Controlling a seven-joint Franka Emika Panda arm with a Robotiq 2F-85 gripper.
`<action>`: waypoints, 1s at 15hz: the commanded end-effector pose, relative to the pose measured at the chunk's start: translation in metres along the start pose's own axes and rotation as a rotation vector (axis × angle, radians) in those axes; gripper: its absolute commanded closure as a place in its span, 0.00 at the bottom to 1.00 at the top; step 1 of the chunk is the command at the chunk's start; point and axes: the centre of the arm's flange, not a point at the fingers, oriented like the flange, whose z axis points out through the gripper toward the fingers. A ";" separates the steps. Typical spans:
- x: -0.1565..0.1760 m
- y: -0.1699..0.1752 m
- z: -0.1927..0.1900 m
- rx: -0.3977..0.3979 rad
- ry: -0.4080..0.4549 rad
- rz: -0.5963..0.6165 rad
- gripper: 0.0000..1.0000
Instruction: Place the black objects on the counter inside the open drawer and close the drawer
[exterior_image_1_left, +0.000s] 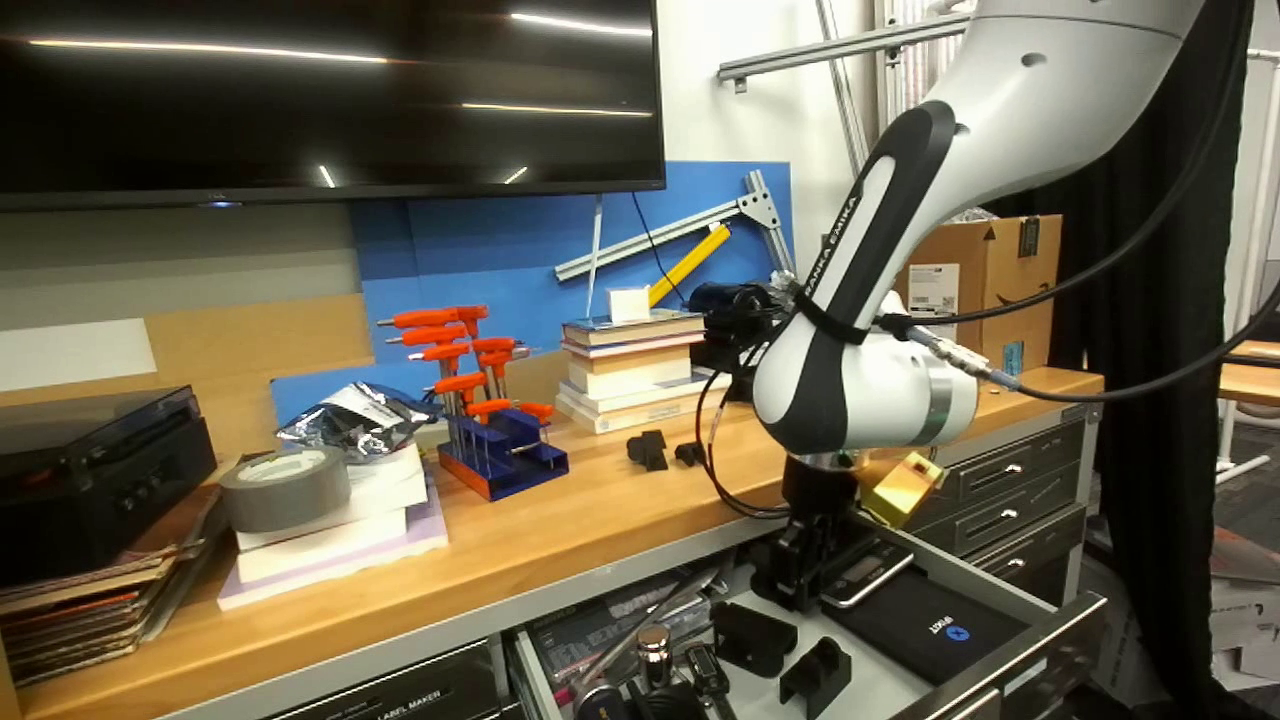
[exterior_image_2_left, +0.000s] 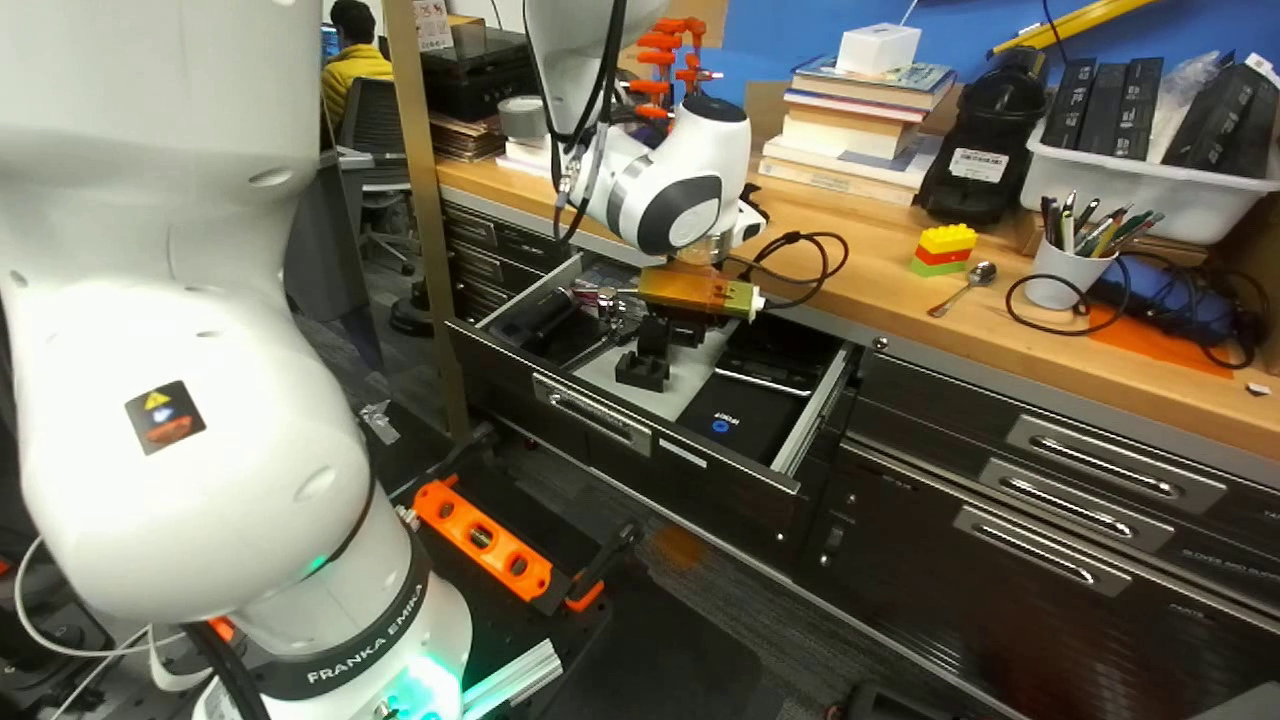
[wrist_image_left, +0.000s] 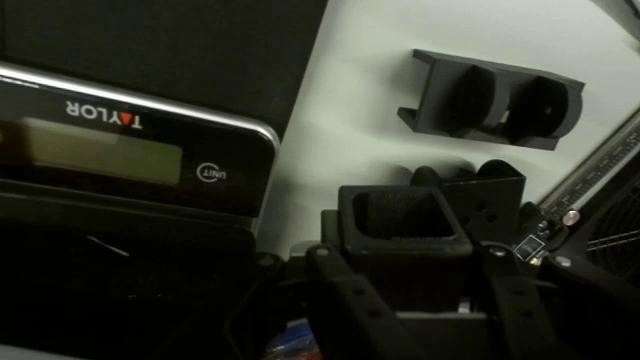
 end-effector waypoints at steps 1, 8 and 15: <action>0.009 0.018 0.007 -0.015 0.028 -0.015 0.75; 0.009 0.030 0.020 0.007 0.027 0.004 0.75; 0.010 0.035 0.024 0.015 0.016 0.039 0.18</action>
